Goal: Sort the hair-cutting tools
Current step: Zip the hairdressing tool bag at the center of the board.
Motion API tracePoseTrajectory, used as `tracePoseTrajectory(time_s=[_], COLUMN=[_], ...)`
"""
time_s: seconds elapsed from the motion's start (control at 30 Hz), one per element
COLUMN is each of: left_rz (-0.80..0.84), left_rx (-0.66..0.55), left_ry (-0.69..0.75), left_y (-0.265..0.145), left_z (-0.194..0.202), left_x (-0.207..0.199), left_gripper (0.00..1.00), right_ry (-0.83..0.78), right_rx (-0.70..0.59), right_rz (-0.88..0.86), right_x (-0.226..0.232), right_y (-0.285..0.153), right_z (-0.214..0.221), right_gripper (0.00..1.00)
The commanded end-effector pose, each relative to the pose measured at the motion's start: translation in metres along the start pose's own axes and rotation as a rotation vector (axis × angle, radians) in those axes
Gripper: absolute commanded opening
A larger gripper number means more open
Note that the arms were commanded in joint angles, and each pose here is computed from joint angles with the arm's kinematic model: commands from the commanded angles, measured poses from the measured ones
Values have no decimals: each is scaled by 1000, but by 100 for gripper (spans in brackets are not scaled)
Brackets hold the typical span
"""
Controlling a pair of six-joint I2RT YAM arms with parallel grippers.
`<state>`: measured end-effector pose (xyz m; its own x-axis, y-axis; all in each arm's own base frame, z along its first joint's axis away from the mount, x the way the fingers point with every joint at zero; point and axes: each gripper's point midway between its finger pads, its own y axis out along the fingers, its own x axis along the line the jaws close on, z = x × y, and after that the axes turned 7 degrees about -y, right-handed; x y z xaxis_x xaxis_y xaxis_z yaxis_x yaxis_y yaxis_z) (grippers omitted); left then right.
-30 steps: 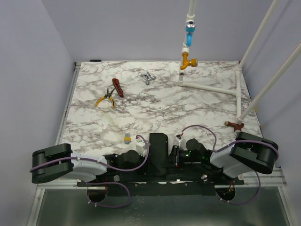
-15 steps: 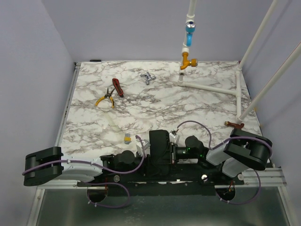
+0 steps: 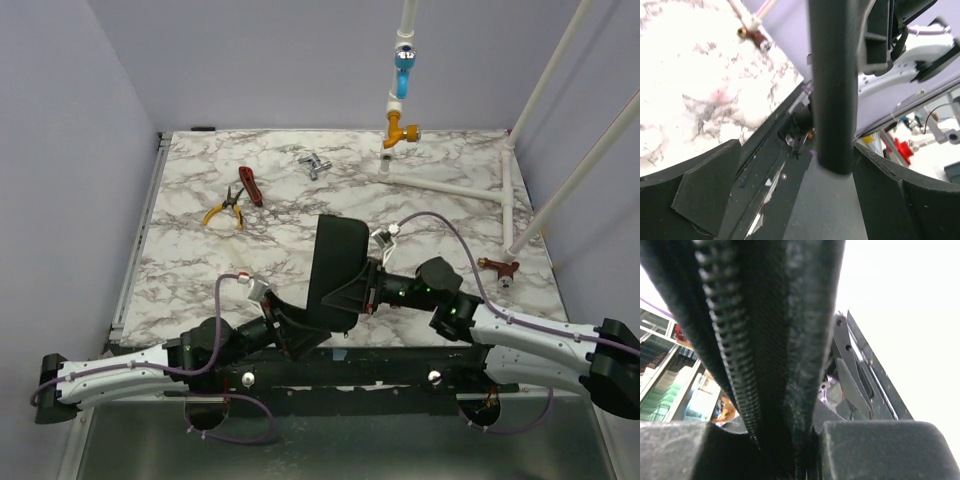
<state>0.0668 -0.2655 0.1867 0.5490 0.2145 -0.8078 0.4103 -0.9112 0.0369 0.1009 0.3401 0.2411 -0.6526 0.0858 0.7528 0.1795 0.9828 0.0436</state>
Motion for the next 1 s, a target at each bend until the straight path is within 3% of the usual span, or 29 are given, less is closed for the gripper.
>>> tracePoseTrajectory(time_s=[0.0, 0.27, 0.43, 0.7, 0.97], left_rz=[-68, 149, 166, 164, 242], left_rx=[-115, -201, -135, 60, 50], left_ry=[58, 148, 268, 359, 289], left_y=[-18, -36, -34, -4, -3], left_z=[-27, -68, -79, -67, -77], left_x=[13, -54, -85, -95, -89], left_gripper=[95, 99, 99, 90, 80], right_ry=[-96, -148, -209, -195, -190], right_rx=[-35, -7, 9, 30, 33], right_rz=[37, -118, -209, -406, -491], right_x=[10, 35, 50, 73, 85], right_y=[8, 24, 18, 2, -5], right_z=[-33, -43, -51, -54, -55], right_gripper=[1, 1, 1, 1, 1])
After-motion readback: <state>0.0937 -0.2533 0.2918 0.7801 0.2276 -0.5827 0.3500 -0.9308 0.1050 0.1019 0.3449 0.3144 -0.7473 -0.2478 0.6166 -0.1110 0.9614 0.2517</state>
